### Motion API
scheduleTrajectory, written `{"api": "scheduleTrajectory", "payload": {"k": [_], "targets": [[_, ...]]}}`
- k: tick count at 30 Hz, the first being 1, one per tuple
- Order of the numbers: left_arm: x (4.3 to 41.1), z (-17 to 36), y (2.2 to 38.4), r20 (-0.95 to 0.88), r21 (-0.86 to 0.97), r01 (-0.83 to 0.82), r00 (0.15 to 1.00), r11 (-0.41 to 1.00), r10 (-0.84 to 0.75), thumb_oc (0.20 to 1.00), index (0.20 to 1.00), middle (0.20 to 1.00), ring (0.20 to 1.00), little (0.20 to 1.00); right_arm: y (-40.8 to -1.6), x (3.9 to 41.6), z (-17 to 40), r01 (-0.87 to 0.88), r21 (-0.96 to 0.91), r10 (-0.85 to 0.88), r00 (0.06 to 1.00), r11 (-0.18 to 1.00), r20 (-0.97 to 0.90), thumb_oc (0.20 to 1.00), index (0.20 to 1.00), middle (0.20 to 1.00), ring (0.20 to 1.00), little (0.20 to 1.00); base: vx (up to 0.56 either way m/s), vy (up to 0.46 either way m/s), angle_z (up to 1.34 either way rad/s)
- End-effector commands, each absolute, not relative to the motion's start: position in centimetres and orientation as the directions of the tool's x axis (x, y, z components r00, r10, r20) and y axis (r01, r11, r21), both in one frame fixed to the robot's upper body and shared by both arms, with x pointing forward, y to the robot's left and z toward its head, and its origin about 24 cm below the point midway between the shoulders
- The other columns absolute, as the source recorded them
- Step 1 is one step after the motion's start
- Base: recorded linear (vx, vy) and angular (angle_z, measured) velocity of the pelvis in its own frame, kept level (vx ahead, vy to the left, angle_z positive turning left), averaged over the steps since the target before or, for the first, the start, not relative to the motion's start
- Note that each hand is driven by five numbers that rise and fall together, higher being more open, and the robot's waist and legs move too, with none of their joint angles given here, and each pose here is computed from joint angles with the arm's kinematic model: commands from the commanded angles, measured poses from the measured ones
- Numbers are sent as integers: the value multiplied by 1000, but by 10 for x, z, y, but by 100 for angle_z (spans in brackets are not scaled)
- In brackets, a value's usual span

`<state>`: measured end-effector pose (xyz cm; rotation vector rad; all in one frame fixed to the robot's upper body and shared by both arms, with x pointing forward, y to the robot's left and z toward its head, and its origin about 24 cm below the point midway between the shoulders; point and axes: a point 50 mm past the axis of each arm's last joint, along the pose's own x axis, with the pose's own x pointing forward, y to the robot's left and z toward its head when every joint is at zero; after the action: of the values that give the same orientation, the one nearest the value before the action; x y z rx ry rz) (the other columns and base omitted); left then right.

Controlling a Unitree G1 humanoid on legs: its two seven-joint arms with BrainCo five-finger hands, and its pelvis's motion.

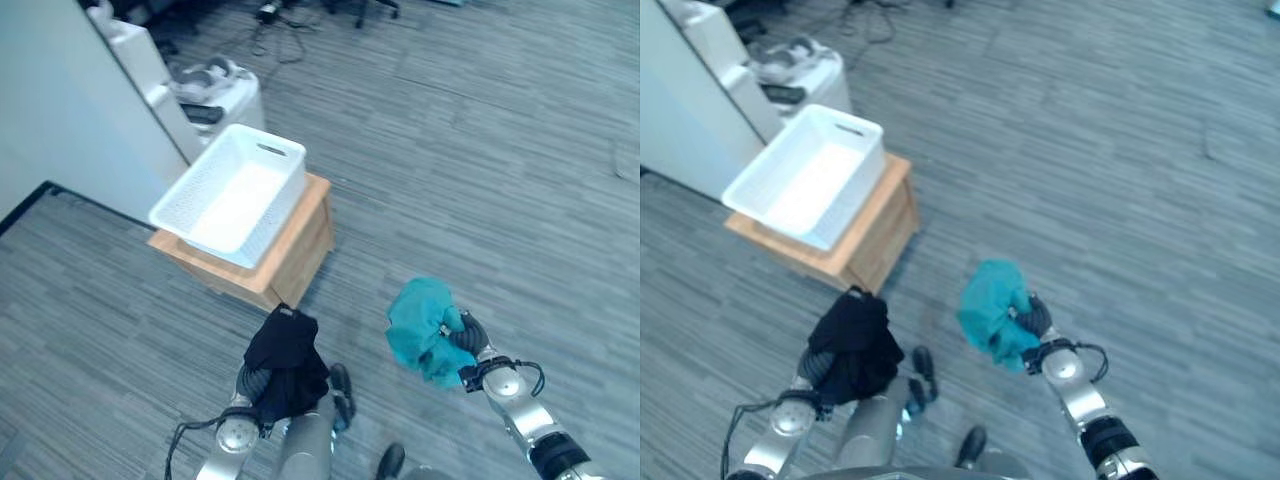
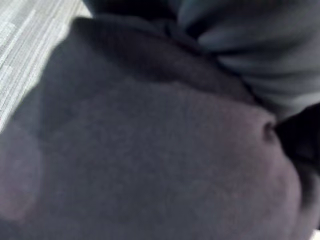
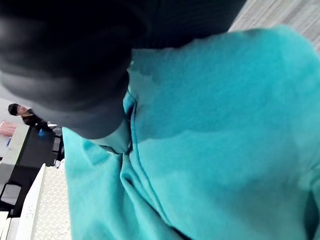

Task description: Tidy up the quilt and then pick up the clothes from the bed and put them into the laundry hamper.

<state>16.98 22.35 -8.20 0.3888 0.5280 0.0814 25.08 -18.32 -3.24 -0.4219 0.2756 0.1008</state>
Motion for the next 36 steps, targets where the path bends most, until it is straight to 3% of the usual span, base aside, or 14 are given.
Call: {"api": "scheduleTrajectory", "payload": {"k": [1, 9, 16, 23, 29, 36], "targets": [[177, -67, 239, -410, 440, 38, 897, 897, 163, 200, 200, 200, 200, 200, -174, 267, -13, -150, -427, 85, 982, 892, -168, 200, 200, 200, 200, 200, 494, 147, 68], [202, -45, 246, -313, 516, 41, 939, 856, 143, 200, 200, 200, 200, 200, -160, 273, 5, -158, -417, 136, 987, 895, -83, 200, 200, 200, 200, 200, 352, 7, 113], [215, -24, 260, -243, 588, 53, 963, 807, 114, 200, 200, 200, 200, 200, -174, 266, 7, -138, -466, 108, 990, 874, -89, 200, 200, 200, 200, 200, 507, -362, 184], [191, -42, 279, -312, 549, -49, 914, 835, 259, 200, 200, 200, 200, 200, -166, 291, 56, -117, -503, 192, 976, 856, 100, 200, 200, 200, 200, 200, 325, -297, 77], [192, -39, 282, -298, 527, -102, 908, 844, 296, 200, 200, 200, 200, 200, -149, 301, 127, -75, -582, 326, 883, 809, 339, 200, 200, 200, 200, 200, 81, -76, 44], [174, -50, 281, -366, 516, -70, 883, 854, 293, 200, 200, 200, 200, 200, -131, 297, 164, -45, -609, 400, 792, 792, 461, 200, 200, 200, 200, 200, 45, 16, 4]]}}
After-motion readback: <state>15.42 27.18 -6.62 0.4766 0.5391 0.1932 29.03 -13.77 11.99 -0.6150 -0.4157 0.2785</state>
